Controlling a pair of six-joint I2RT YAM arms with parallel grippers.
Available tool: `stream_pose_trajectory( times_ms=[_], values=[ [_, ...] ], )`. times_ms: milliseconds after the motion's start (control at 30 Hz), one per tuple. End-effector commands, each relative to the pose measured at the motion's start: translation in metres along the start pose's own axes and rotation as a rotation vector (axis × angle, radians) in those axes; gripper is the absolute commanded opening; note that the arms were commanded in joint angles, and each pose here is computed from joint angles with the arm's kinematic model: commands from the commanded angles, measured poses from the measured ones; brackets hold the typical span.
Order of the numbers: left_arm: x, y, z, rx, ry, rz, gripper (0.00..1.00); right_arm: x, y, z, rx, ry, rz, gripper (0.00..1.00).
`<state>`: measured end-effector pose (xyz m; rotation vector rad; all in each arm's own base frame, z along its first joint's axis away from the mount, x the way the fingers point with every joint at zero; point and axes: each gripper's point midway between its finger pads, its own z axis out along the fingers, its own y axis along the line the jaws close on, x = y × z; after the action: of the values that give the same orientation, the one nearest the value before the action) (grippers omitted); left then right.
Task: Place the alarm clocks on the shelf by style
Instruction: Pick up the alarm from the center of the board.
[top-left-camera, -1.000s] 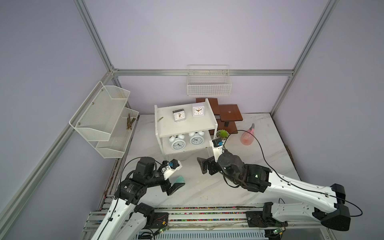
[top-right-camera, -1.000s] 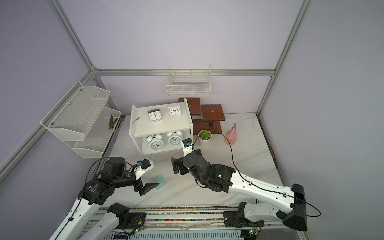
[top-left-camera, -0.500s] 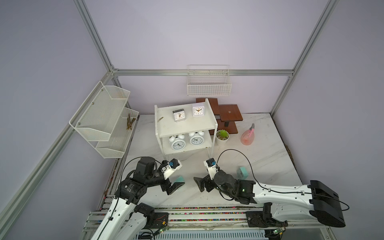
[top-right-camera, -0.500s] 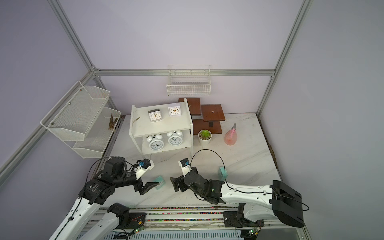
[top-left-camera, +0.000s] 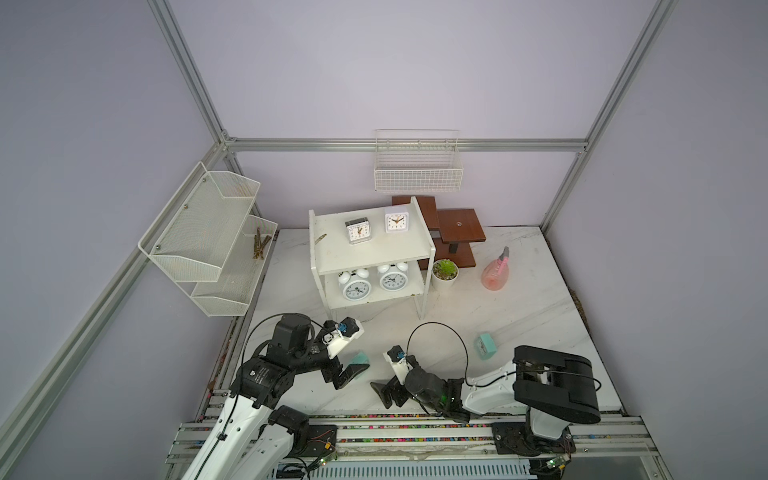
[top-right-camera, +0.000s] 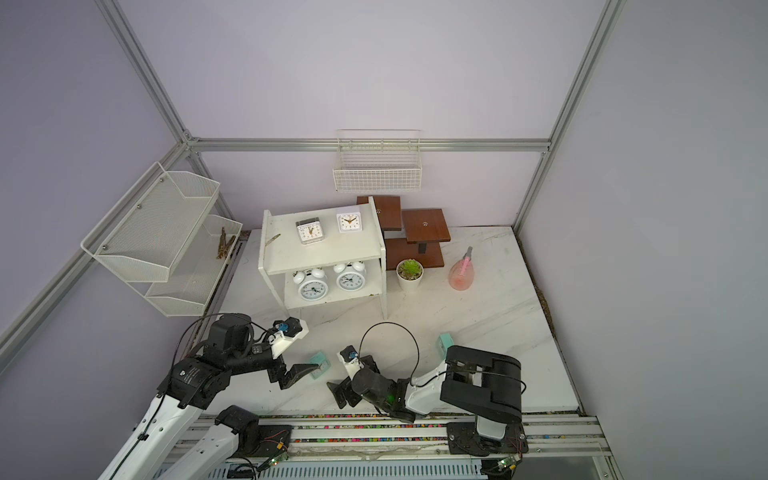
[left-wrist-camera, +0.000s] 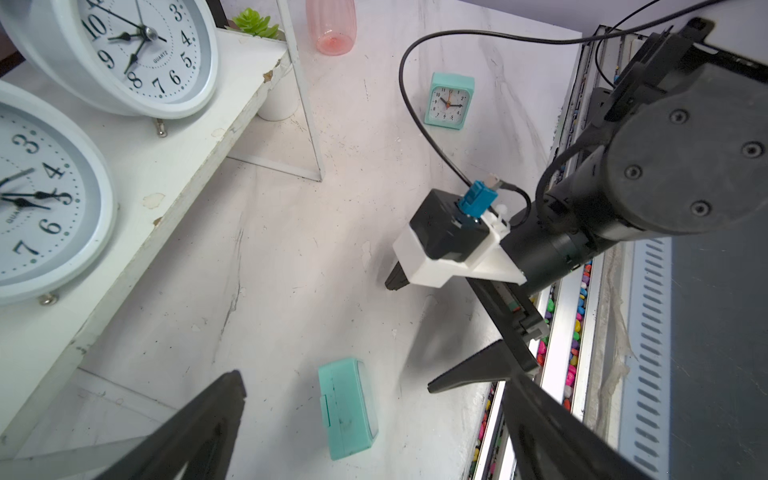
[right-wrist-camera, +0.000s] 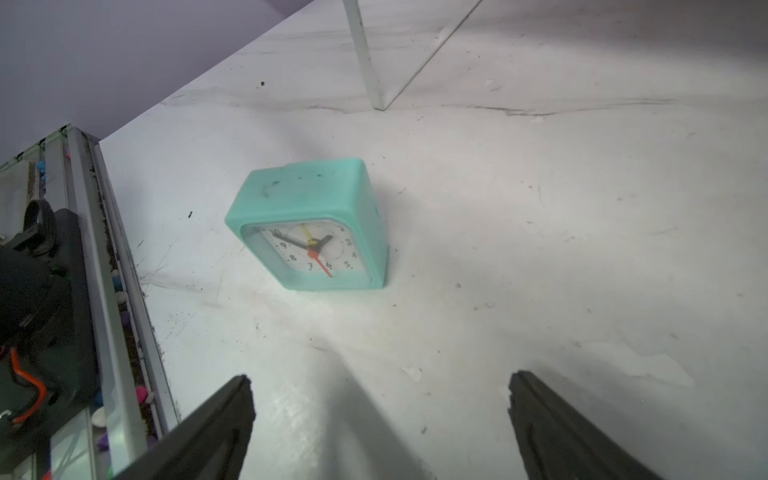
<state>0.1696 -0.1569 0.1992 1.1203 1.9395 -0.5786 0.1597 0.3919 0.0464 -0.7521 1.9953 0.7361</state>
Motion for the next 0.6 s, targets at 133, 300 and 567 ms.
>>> stream_pose_trajectory(
  times_ms=[133, 300, 567],
  values=[
    [-0.002, 0.0, 0.002, 0.003, -0.013, 0.006, 1.0, -0.024, 0.029, 0.01, -0.072, -0.185, -0.022, 1.0],
    [-0.002, 0.0, 0.002, 0.002, -0.013, 0.006, 1.0, -0.023, 0.034, 0.021, -0.061, -0.198, -0.026, 1.0],
    [-0.002, 0.0, 0.002, 0.002, -0.015, 0.008, 1.0, -0.029, 0.03, 0.031, -0.009, -0.232, -0.038, 1.0]
  ],
)
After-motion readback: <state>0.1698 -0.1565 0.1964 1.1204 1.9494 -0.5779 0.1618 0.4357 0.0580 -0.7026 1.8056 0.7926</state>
